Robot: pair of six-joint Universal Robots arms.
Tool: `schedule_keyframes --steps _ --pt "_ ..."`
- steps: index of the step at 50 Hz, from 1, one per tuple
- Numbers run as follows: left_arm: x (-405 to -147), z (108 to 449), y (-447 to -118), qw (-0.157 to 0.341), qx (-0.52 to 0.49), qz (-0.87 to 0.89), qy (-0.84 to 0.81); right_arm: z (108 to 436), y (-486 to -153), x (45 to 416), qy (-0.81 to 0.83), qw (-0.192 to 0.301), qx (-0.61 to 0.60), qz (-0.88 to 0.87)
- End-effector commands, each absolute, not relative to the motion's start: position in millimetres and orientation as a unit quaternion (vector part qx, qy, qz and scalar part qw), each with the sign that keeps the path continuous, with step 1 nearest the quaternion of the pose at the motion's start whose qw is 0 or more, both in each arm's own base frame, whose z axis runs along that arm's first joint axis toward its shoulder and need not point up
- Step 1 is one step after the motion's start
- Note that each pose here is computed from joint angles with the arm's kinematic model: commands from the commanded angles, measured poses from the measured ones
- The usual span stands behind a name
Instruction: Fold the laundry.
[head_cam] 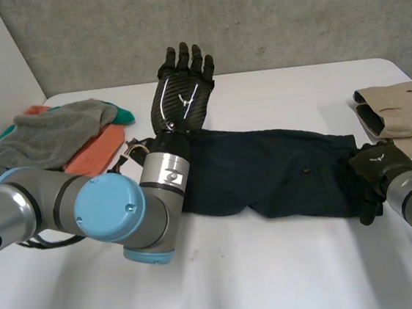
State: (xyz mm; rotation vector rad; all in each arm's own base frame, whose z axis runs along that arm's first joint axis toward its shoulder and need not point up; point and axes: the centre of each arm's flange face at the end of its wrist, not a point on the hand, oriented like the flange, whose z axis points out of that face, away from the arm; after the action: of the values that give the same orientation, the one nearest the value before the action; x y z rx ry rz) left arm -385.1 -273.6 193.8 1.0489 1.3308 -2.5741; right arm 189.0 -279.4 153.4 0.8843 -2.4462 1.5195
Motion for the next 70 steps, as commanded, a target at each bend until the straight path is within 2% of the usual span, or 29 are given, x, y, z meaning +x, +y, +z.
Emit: schedule_keyframes --steps 1,4,8,9,13,19,23,25,28,32,35,38,42,43,46,47,51,54,57,66,70 --pt "-382 192 -274 0.031 0.33 -0.831 0.447 138 -293 183 -0.804 0.08 0.287 0.515" --pt "-381 194 -273 0.033 0.33 -0.829 0.451 138 -301 169 -0.805 0.107 0.272 0.517" --pt "-377 207 -270 0.034 0.325 -0.83 0.452 165 -301 157 -0.781 0.159 0.276 0.537" --pt "-376 210 -269 0.034 0.324 -0.83 0.452 176 -298 151 -0.768 0.188 0.287 0.541" --pt "-373 217 -265 0.026 0.322 -0.83 0.455 184 -299 139 -0.743 0.245 0.325 0.532" --pt "-366 227 -257 0.013 0.315 -0.828 0.463 201 -309 148 -0.695 0.276 0.364 0.555" --pt "-362 230 -252 0.011 0.315 -0.826 0.468 220 -296 206 -0.622 0.23 0.412 0.625" --pt "-361 232 -251 0.011 0.315 -0.826 0.468 227 -281 247 -0.563 0.18 0.45 0.669" --pt "-357 235 -251 0.013 0.313 -0.826 0.469 214 -261 290 -0.503 0.119 0.503 0.693" --pt "-351 239 -249 0.02 0.305 -0.826 0.474 197 -252 310 -0.496 0.107 0.522 0.685" --pt "-345 241 -246 0.02 0.299 -0.823 0.482 200 -260 299 -0.535 0.131 0.481 0.682" --pt "-340 243 -242 0.008 0.292 -0.821 0.49 200 -261 289 -0.573 0.124 0.442 0.679" --pt "-337 245 -238 -0.01 0.287 -0.815 0.502 214 -268 249 -0.634 0.091 0.366 0.675" --pt "-337 244 -238 -0.012 0.287 -0.813 0.506 212 -275 225 -0.667 0.074 0.336 0.661" --pt "-336 245 -236 -0.027 0.287 -0.804 0.52 200 -283 198 -0.716 0.034 0.304 0.628" --pt "-335 244 -235 -0.033 0.287 -0.801 0.525 194 -285 186 -0.739 0.004 0.29 0.609" --pt "-336 241 -231 -0.072 0.29 -0.782 0.547 183 -286 163 -0.779 -0.054 0.267 0.564" --pt "-337 239 -228 -0.099 0.293 -0.769 0.559 176 -287 153 -0.791 -0.066 0.264 0.548" --pt "-338 238 -227 -0.113 0.295 -0.764 0.563 167 -289 150 -0.798 -0.063 0.268 0.536" --pt "-338 239 -227 -0.114 0.294 -0.764 0.563 139 -298 147 -0.802 -0.04 0.296 0.517" --pt "-338 239 -227 -0.113 0.295 -0.764 0.563 136 -306 138 -0.803 0.0 0.28 0.525"
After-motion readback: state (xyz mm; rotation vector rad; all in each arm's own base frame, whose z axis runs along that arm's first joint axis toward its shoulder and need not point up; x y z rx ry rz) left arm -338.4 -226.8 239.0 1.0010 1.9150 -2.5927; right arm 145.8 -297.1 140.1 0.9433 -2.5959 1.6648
